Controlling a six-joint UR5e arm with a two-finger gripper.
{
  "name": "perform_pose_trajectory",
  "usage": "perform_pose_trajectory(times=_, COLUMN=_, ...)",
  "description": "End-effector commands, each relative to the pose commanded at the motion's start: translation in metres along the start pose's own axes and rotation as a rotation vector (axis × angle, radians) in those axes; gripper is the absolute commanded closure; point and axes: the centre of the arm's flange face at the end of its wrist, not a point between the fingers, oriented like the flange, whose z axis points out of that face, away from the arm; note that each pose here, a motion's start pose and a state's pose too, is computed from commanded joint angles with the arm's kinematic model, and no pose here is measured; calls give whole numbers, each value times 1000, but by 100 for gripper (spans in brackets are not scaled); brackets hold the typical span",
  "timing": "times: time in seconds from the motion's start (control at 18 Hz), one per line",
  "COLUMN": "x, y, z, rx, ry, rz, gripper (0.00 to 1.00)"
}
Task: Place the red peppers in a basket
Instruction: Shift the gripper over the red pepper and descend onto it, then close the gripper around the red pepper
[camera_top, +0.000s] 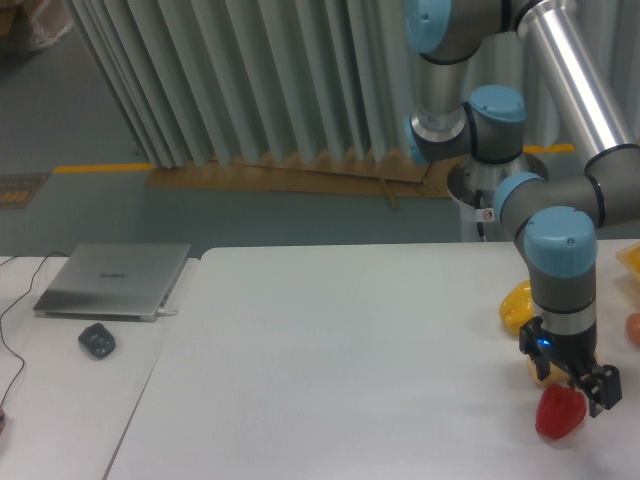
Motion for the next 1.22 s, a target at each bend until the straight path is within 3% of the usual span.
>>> perform_pose_trajectory(times=1.22, x=-2, y=-3, z=16, rx=-11, ry=18, rz=12, gripper=0)
